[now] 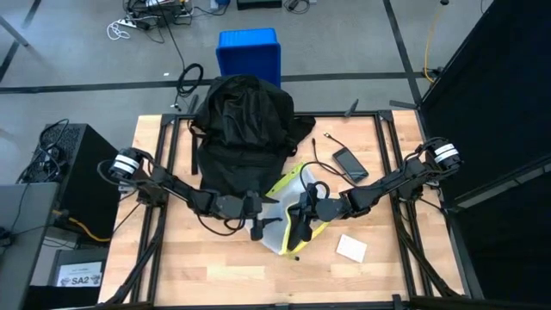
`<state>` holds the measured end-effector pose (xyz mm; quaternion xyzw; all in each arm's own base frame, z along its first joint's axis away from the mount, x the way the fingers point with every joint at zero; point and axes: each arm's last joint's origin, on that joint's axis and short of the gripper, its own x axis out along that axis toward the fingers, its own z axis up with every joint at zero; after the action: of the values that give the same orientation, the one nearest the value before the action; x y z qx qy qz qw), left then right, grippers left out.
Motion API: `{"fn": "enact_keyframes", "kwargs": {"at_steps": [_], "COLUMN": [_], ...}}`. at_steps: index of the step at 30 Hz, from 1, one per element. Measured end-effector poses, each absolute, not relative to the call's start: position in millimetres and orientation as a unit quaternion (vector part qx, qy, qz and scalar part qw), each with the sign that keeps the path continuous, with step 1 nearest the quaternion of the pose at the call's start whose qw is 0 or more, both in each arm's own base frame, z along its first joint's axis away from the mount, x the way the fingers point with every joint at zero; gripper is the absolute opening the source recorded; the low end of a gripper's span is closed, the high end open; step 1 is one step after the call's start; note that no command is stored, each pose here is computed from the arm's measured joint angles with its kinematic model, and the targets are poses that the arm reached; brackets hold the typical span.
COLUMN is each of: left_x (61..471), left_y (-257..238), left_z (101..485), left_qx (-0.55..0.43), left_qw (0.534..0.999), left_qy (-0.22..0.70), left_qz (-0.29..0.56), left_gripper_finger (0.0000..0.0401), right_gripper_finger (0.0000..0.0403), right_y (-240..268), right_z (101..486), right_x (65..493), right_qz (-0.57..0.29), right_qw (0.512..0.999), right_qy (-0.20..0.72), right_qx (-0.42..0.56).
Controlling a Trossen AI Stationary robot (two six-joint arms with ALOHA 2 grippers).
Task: Unpack backpack
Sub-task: Remove the black ballpen from the yellow zipper pouch
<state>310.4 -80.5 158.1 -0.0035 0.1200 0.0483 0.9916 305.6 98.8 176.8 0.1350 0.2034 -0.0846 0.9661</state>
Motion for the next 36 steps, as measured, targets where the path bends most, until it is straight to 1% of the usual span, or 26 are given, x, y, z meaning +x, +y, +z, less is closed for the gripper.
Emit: {"fn": "enact_keyframes", "kwargs": {"at_steps": [6,14,19,23,34,36], "left_x": [316,338,346,347,347,347], "left_y": [-82,-88,-85,-83,-84,-84], "left_z": [152,150,149,149,149,148], "left_qx": [0.008,0.022,0.021,0.021,0.047,0.048], "left_qw": [0.993,0.993,0.993,0.993,0.992,0.992], "left_qy": [0.112,0.112,0.110,0.109,0.113,0.115], "left_qz": [0.044,0.026,0.031,0.037,0.036,0.036], "left_gripper_finger": [0.0244,0.0244,0.0243,0.0236,0.0233,0.0221], "right_gripper_finger": [0.0002,0.0004,0.0001,0.0004,0.0005,0.0007], "right_y": [99,100,100,101,101,101], "right_z": [177,178,179,179,179,179], "right_x": [306,306,306,307,306,306], "right_qz": [-0.084,-0.073,-0.065,-0.058,-0.052,-0.052], "right_qw": [0.967,0.967,0.968,0.968,0.968,0.968], "right_qy": [0.200,0.199,0.199,0.200,0.202,0.202], "right_qx": [0.136,0.141,0.139,0.141,0.142,0.142]}}
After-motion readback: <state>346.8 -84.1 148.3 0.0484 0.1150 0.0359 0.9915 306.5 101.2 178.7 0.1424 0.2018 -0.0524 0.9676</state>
